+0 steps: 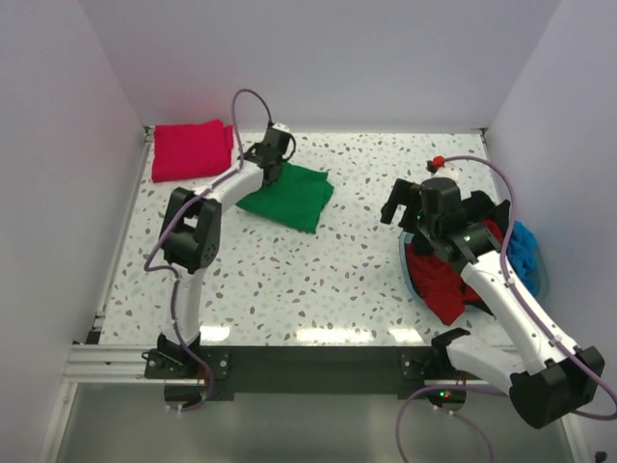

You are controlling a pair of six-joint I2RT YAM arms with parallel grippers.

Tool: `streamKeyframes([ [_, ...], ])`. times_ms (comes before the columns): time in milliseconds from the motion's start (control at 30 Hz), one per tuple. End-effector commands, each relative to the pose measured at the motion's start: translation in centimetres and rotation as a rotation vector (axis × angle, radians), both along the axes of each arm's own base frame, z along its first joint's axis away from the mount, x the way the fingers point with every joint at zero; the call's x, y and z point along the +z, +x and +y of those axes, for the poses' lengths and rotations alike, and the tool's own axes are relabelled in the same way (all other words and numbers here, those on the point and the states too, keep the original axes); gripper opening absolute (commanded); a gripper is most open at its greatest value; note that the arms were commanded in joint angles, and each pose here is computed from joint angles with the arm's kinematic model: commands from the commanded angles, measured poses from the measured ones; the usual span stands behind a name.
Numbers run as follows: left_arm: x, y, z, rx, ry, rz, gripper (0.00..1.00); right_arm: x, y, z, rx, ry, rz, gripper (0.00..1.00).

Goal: Fold and stack the t-shirts
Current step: Neatly place the folded tshirt to the corner

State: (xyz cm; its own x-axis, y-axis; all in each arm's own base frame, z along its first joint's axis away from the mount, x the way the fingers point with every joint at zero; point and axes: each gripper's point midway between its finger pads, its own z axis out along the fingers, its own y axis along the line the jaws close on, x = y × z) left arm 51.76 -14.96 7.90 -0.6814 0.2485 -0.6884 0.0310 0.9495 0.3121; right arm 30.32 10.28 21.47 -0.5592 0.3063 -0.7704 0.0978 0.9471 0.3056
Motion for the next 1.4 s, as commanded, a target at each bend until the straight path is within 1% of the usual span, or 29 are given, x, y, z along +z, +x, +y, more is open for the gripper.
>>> streamKeyframes([
  [0, 5.7, 4.5, 4.2, 0.024, 0.174, -0.145, 0.0, -0.1, -0.3, -1.2, -0.029, -0.048, -0.008, 0.99],
  [67, 6.2, 5.5, 5.7, 0.033, 0.203, -0.154, 0.0, -0.1, 0.0, -1.0, -0.027, -0.051, -0.01, 0.99],
  [133, 7.8, 6.9, 6.8, 0.054, 0.201, -0.193, 0.0, -0.1, 0.3, -1.0, -0.028, -0.051, -0.009, 0.99],
  [167, 7.5, 7.5, 8.2, 0.07, 0.209, -0.187, 0.0, -0.3, 0.5, -0.9, -0.026, -0.053, -0.002, 0.99],
  [200, 8.8, 8.4, 8.7, 0.082, 0.202, -0.216, 0.0, -0.3, 0.6, -0.7, -0.02, -0.052, -0.002, 0.99],
  [233, 8.5, 9.0, 9.8, 0.098, 0.208, -0.214, 0.0, -0.5, 0.7, -0.6, -0.015, -0.053, 0.005, 0.99],
  [267, 8.8, 9.5, 10.4, 0.107, 0.209, -0.222, 0.0, -0.8, 0.7, -0.6, -0.013, -0.059, 0.013, 0.99],
  [300, 10.4, 10.3, 10.8, 0.121, 0.201, -0.255, 0.0, -0.9, 0.8, -0.5, -0.011, -0.058, 0.019, 0.99],
  [367, 10.7, 11.1, 11.6, 0.12, 0.195, -0.257, 0.0, -1.5, 0.8, -0.4, -0.011, -0.055, 0.035, 0.99],
  [400, 11.4, 11.6, 11.8, 0.116, 0.187, -0.28, 0.0, -1.8, 0.8, -0.3, -0.013, -0.053, 0.042, 0.99],
  [567, 13.5, 12.9, 13.3, 0.127, 0.195, -0.346, 0.0, -2.2, 1.2, 0.0, -0.004, -0.048, 0.056, 0.99],
  [600, 14.6, 13.2, 13.6, 0.136, 0.19, -0.378, 0.0, -2.1, 1.2, 0.0, -0.005, -0.05, 0.055, 0.99],
  [667, 15.3, 13.7, 14.4, 0.154, 0.178, -0.404, 0.0, -2.0, 1.2, 0.0, -0.009, -0.052, 0.056, 0.99],
  [700, 16.8, 13.9, 14.7, 0.164, 0.17, -0.429, 0.0, -2.1, 1.2, -0.1, -0.009, -0.053, 0.059, 0.99],
  [867, 19.6, 13.5, 16.2, 0.18, 0.15, -0.481, 0.0, -1.9, 1.1, -0.1, -0.019, -0.044, 0.052, 0.99],
  [1033, 19.7, 12.8, 17.3, 0.189, 0.11, -0.473, 0.0, -1.9, 1.2, 0.0, -0.016, -0.047, 0.062, 0.99],
  [1100, 18.2, 12.5, 18.5, 0.211, 0.101, -0.444, 0.0, -1.8, 1.2, -0.1, -0.021, -0.045, 0.06, 0.99],
  [1233, 17.1, 12.0, 21.4, 0.267, 0.094, -0.423, 0.0, -1.9, 1.2, 0.0, -0.023, -0.039, 0.06, 0.99],
  [1267, 16.9, 11.9, 22.7, 0.288, 0.078, -0.42, 0.0, -1.9, 1.3, 0.1, -0.023, -0.037, 0.058, 0.99],
  [1333, 16.5, 12.0, 23.3, 0.285, 0.048, -0.419, 0.0, -1.9, 1.4, 0.1, -0.024, -0.033, 0.061, 0.99],
  [1367, 16.2, 11.9, 24.6, 0.298, 0.038, -0.418, 0.0, -1.9, 1.4, 0.1, -0.025, -0.031, 0.061, 0.98],
])
